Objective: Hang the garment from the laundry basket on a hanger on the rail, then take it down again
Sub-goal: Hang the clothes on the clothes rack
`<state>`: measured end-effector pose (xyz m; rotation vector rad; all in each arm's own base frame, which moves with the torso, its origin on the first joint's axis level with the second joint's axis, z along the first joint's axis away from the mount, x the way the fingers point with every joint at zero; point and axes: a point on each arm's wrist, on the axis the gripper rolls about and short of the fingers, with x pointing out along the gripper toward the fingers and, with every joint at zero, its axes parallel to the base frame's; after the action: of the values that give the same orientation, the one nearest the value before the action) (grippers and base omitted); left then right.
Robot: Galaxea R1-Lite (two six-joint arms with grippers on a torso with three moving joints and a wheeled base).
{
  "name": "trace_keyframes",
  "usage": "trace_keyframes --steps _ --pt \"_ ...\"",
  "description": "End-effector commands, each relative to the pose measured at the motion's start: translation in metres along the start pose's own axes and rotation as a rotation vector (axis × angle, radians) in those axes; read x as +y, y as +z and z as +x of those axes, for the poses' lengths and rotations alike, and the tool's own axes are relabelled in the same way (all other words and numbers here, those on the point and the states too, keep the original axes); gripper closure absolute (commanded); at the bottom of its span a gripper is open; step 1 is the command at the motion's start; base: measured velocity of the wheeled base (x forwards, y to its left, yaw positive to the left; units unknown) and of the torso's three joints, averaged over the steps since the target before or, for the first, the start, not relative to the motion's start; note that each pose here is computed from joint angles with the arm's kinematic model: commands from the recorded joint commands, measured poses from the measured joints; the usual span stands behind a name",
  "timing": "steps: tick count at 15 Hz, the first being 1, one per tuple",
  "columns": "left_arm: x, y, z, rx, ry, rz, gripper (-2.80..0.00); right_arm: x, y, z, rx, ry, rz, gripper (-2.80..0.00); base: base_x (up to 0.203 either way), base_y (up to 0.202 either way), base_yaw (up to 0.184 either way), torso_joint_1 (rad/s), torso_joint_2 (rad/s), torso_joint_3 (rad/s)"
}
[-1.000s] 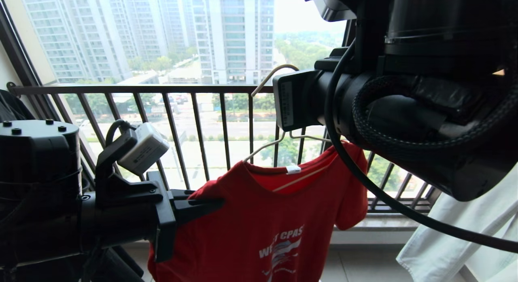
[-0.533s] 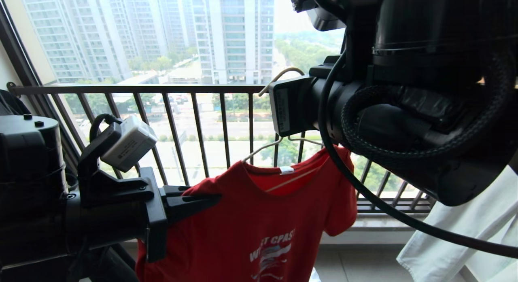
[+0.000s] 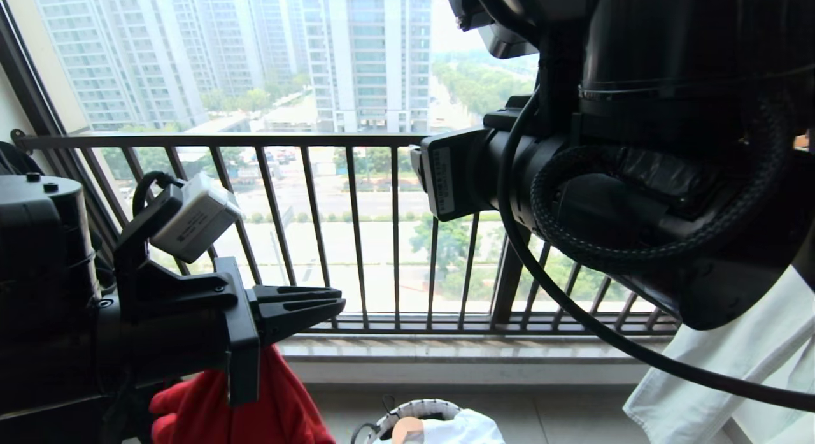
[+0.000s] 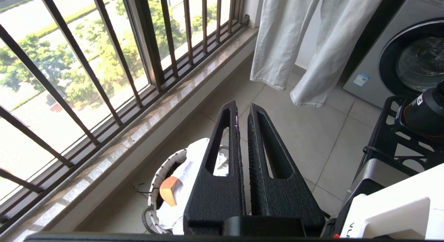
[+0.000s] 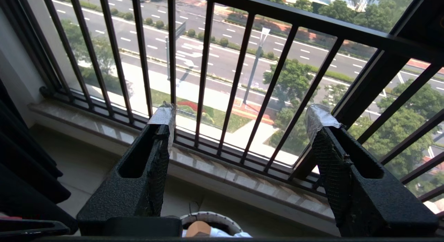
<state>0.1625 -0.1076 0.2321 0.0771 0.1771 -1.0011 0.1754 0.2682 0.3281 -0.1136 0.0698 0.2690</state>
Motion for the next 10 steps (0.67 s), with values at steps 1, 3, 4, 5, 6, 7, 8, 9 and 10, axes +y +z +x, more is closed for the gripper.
trace_keyframes --steps 1,3,4,5,6,7,8,9,10 --pt "0.0 0.0 0.001 0.0 -0.003 0.0 0.0 0.0 -0.001 0.001 0.002 -0.006 -0.002 -2.8 0.0 0.0 0.0 0.0 0.0 0.0" --pt "0.0 0.0 0.001 0.0 -0.003 0.0 0.0 -0.001 -0.001 0.001 0.003 -0.008 -0.003 -2.8 0.0 0.0 0.0 0.0 0.0 0.0" --pt "0.0 0.0 0.001 0.002 -0.003 0.0 0.0 -0.001 -0.002 0.001 0.005 -0.008 -0.005 -2.8 0.0 0.0 0.0 0.0 0.0 0.0" --pt "0.0 -0.001 0.001 0.003 -0.002 -0.001 0.0 0.0 -0.004 0.001 0.01 -0.007 -0.009 -2.8 0.0 0.0 0.0 0.0 0.0 0.0" --pt "0.001 0.0 0.001 0.002 0.0 0.0 0.0 0.0 -0.006 0.002 0.015 -0.007 -0.013 -2.8 0.0 0.0 0.0 0.0 0.0 0.0" --pt "0.001 0.0 0.001 0.002 0.0 0.001 0.0 0.0 -0.008 0.001 0.02 -0.007 -0.016 -2.8 0.0 0.0 0.0 0.0 0.0 0.0" --pt "0.001 0.0 0.001 0.003 0.002 0.0 0.0 0.0 -0.01 0.001 0.024 -0.007 -0.019 -2.8 0.0 0.0 0.0 0.0 0.0 0.0" --pt "0.003 0.0 0.001 0.002 0.009 -0.001 0.0 -0.001 -0.014 0.001 0.035 -0.008 -0.028 -2.8 0.0 0.0 0.0 0.0 0.0 0.0" --pt "0.004 0.001 0.0 -0.001 0.018 -0.003 0.0 -0.003 -0.019 0.0 0.048 -0.01 -0.039 -2.8 0.0 0.0 0.0 0.0 0.0 0.0"
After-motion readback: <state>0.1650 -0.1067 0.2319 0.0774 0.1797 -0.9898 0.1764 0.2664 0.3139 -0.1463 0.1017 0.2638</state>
